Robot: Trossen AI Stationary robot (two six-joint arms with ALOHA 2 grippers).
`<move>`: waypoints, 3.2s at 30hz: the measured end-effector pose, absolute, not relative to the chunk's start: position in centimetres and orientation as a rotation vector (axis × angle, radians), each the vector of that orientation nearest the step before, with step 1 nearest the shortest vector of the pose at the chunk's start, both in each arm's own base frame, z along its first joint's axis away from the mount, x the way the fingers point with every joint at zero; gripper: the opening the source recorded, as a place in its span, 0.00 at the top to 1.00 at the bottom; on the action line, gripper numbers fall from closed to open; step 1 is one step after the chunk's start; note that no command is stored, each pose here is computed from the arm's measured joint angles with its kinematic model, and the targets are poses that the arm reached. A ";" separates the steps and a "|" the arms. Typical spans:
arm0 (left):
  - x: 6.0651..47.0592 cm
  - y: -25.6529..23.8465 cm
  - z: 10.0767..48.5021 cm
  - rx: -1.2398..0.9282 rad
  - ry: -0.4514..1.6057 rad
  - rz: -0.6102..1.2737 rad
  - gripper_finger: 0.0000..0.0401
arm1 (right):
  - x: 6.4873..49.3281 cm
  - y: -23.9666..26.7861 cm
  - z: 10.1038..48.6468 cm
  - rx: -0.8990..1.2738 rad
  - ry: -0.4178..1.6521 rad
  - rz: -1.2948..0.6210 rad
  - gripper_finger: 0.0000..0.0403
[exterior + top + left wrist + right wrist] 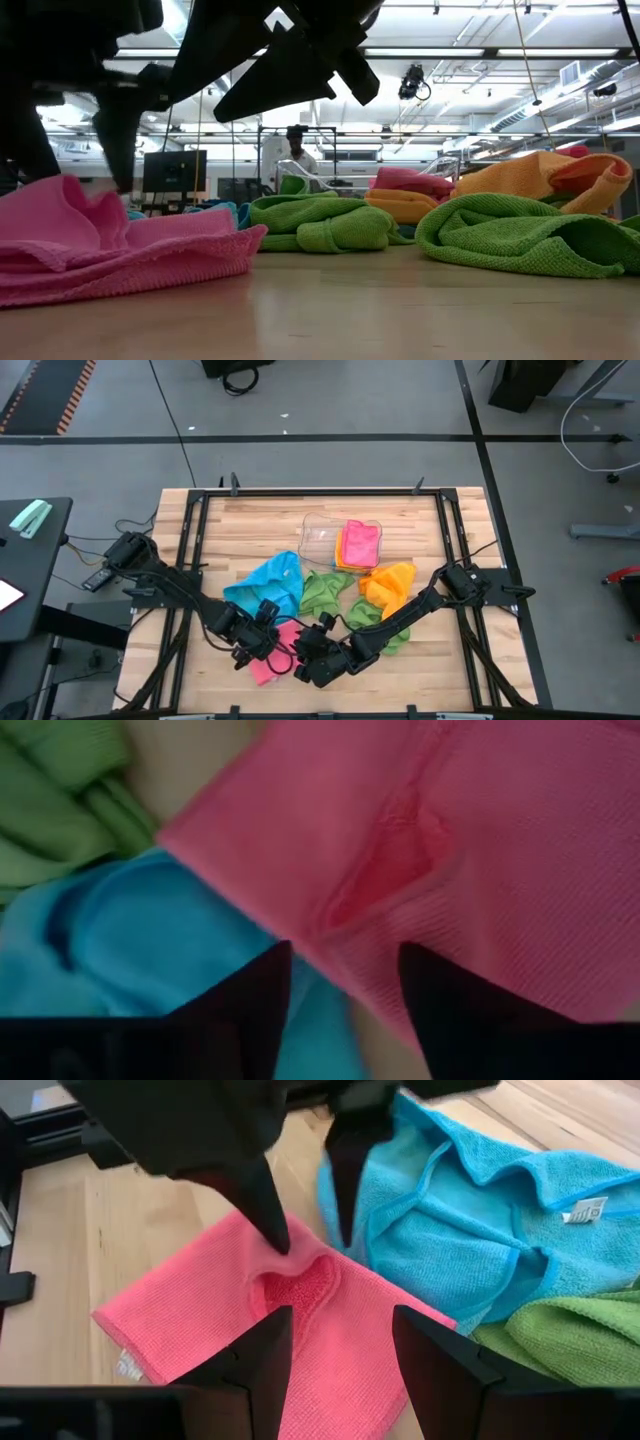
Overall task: Fold microfiber towels
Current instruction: Fold the pink microfiber cloth
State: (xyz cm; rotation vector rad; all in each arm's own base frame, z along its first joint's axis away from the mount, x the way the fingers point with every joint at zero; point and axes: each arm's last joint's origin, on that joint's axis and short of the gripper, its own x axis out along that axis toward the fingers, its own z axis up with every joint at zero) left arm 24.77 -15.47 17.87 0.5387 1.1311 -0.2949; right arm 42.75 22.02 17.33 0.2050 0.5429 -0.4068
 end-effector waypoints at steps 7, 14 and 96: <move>24.9 -16.3 19.6 0.517 1.144 -0.289 0.39 | 42.6 22.1 17.3 0.190 0.551 -0.403 0.55; 24.4 -18.2 19.1 0.365 1.119 -0.440 0.45 | 42.1 22.3 18.0 0.186 0.566 -0.404 0.55; 30.1 -13.4 14.4 0.427 1.157 -0.649 0.70 | 36.7 24.9 22.8 0.031 0.602 -0.377 0.66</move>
